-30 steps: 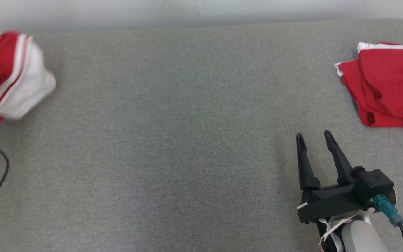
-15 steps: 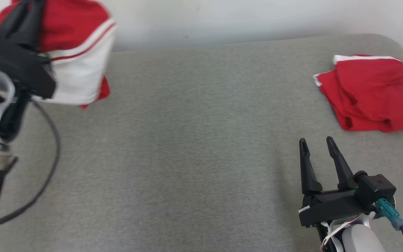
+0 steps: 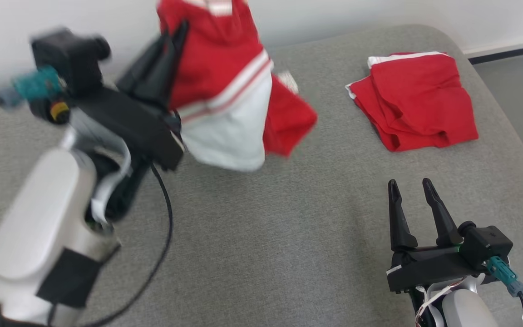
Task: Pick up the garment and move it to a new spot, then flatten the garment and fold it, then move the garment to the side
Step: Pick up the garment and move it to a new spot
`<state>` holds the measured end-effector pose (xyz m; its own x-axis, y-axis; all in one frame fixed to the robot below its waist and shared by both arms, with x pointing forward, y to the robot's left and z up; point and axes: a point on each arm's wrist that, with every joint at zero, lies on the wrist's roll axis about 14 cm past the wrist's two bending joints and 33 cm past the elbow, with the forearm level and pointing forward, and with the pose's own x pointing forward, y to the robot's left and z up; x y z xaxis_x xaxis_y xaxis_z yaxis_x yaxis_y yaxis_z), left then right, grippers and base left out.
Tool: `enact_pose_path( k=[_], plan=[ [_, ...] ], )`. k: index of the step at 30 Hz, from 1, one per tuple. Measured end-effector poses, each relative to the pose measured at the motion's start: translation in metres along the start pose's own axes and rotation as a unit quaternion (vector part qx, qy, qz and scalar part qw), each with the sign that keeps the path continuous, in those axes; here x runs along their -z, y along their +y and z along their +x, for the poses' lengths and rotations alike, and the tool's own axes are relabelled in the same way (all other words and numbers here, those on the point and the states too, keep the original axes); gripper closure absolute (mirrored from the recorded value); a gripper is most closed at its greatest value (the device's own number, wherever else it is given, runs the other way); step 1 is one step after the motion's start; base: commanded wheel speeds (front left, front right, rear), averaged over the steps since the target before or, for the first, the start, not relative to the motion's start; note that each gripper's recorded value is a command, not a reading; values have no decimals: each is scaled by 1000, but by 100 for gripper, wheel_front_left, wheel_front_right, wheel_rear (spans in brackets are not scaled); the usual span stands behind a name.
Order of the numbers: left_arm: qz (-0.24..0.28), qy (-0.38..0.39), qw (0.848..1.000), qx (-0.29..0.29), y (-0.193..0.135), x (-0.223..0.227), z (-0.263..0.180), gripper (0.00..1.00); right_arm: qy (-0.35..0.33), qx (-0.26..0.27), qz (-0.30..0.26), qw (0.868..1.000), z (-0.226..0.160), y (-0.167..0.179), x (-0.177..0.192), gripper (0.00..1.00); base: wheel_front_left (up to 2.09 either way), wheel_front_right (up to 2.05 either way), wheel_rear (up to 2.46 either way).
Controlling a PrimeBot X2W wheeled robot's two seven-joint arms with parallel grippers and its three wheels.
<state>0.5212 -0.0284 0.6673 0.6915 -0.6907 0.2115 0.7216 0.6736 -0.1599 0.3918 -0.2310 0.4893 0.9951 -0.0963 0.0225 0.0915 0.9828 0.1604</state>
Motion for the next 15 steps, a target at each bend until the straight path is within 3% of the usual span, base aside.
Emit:
enact_pose_path(
  k=[3, 10, 15],
  plan=[
    [-31, 34, 999, -7, -1, 38, -8, 100, 0, 6, -2, 1000, -1, -4, 1, 0, 0, 0, 0],
    [-36, 149, 985, -75, 34, 132, -60, 100, 0, -12, -5, 1000, 8, 7, 1, 0, 0, 0, 0],
    [-28, 187, 977, -101, 43, 164, -87, 100, -2, -24, -8, 1000, 8, 15, 0, 0, 0, 0, 0]
  ],
)
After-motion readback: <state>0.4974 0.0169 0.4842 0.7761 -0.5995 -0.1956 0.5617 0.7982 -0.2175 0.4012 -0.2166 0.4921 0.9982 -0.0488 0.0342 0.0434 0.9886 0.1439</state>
